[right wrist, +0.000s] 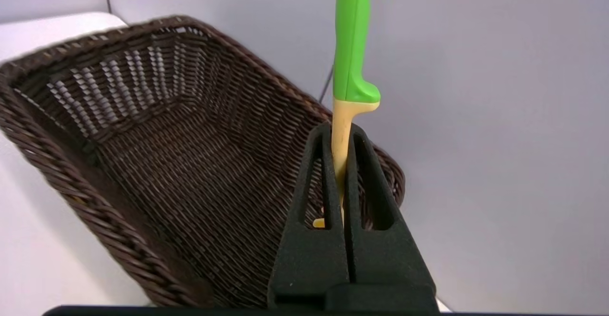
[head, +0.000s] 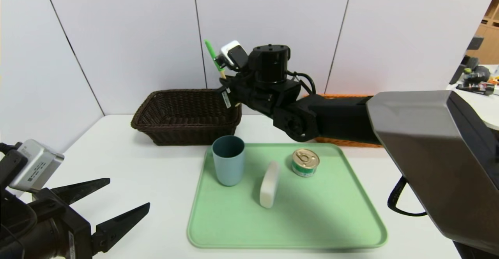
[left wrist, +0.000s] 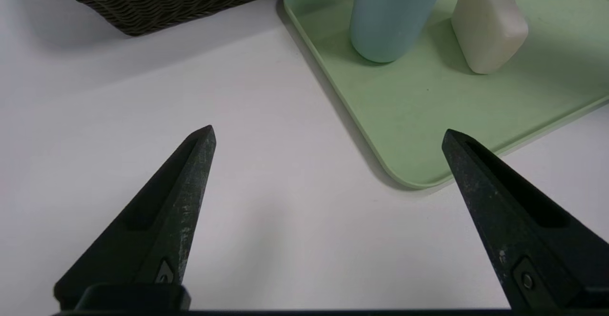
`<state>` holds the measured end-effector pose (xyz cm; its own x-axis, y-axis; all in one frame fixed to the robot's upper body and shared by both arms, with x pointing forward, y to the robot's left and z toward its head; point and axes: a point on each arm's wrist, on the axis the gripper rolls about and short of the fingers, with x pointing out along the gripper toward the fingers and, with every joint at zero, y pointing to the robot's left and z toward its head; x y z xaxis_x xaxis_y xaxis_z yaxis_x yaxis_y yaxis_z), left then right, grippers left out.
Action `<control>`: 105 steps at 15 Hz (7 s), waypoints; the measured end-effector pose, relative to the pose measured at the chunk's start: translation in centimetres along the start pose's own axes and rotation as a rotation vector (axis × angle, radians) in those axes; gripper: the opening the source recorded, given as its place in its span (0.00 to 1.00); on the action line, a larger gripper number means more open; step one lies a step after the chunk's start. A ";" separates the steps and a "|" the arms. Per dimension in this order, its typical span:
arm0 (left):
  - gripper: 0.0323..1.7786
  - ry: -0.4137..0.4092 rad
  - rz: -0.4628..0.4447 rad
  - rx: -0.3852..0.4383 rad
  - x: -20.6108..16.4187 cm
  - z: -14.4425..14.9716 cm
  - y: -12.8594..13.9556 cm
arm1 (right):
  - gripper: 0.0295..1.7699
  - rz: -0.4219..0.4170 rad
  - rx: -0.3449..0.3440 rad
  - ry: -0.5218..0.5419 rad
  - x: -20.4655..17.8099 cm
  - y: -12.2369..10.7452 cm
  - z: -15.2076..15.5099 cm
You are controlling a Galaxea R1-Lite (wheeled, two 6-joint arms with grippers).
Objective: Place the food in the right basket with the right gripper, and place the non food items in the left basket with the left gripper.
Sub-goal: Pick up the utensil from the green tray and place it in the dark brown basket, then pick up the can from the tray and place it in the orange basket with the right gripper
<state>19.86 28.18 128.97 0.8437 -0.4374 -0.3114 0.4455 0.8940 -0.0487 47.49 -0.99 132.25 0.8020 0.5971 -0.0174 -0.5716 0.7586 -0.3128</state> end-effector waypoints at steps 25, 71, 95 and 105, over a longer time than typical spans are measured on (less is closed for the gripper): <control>0.95 -0.008 0.000 0.005 0.1 0.0 0.0 | 0.43 0.067 0.016 -0.048 0.8 2.7 -0.7; 0.95 -0.057 -0.004 0.003 -0.1 0.3 0.0 | 0.96 -0.034 -0.212 0.165 -23.8 -3.8 1.6; 0.95 -0.030 -0.002 -0.008 0.1 -0.8 0.0 | 0.96 -0.137 0.084 0.191 -31.9 -1.5 -8.1; 0.95 -0.018 0.000 -0.008 0.1 -1.3 0.1 | 0.96 -0.148 0.102 0.181 -28.3 -0.2 -12.9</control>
<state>19.59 28.33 127.68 0.8491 -0.4386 -0.2944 0.4426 0.8949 -0.0566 27.10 -21.40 120.53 0.8909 0.4282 -0.1517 -0.4530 0.8621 -0.2269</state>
